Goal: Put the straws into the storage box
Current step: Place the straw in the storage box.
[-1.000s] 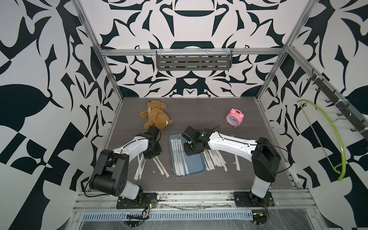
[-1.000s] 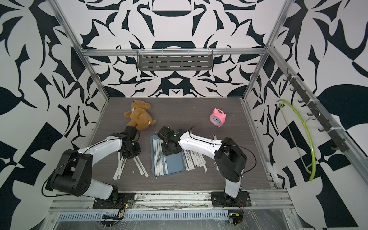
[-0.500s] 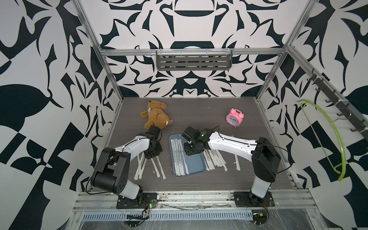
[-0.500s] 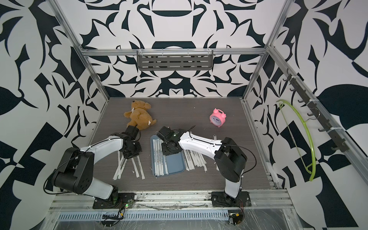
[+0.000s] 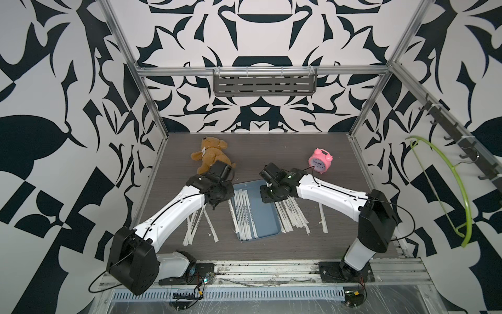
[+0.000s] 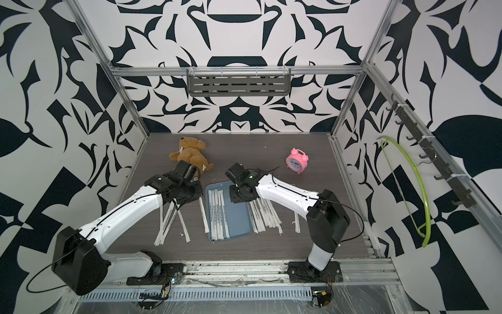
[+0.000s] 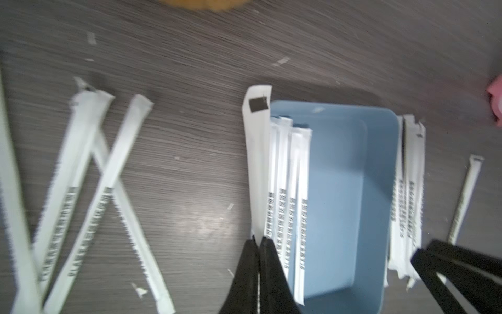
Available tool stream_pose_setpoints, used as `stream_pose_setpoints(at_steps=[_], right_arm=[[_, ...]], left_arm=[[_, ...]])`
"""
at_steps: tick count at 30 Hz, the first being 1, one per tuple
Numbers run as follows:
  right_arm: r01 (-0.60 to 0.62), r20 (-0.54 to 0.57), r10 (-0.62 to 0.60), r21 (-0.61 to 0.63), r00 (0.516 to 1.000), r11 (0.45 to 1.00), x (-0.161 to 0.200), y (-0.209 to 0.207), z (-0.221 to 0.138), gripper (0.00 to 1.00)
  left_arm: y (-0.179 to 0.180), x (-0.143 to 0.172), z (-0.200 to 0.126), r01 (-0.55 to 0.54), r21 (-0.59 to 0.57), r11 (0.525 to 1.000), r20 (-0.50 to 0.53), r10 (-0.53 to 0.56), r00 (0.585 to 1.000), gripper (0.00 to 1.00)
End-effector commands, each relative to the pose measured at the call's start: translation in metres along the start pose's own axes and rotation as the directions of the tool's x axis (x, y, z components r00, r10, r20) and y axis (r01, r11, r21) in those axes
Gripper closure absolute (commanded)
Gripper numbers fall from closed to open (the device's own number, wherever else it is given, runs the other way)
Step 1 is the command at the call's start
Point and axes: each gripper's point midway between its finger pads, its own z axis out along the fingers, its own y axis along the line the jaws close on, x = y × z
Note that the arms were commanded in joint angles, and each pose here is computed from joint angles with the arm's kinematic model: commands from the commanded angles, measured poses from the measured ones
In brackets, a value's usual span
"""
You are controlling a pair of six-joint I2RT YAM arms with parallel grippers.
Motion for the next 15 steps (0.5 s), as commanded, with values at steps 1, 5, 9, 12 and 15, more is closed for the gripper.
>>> stream_pose_setpoints(at_steps=[1, 5, 9, 12, 15], right_arm=[[0.000, 0.014, 0.000, 0.025, 1.000, 1.000, -0.003, -0.015, -0.008, 0.67], [-0.002, 0.015, 0.001, 0.031, 1.000, 1.000, -0.003, -0.020, -0.010, 0.67], [0.003, 0.008, -0.003, 0.040, 1.000, 0.999, -0.002, -0.024, -0.009, 0.67], [-0.007, 0.008, 0.007, 0.043, 1.000, 0.999, -0.001, -0.028, -0.008, 0.67], [-0.009, 0.003, 0.009, 0.043, 1.000, 0.999, 0.000, -0.028, -0.007, 0.67]], left_arm=[[-0.030, 0.016, 0.021, -0.014, 0.021, 1.000, -0.059, 0.015, 0.998, 0.97], [-0.053, 0.016, 0.047, -0.011, 0.067, 0.998, -0.077, 0.016, 0.997, 0.97], [-0.077, 0.025, 0.073, -0.041, 0.086, 0.995, -0.119, 0.051, 0.992, 0.97], [-0.076, 0.036, 0.094, -0.032, 0.061, 0.998, -0.162, 0.041, 0.986, 0.97], [-0.073, 0.044, 0.109, -0.042, 0.036, 0.998, -0.182, 0.048, 0.982, 0.97]])
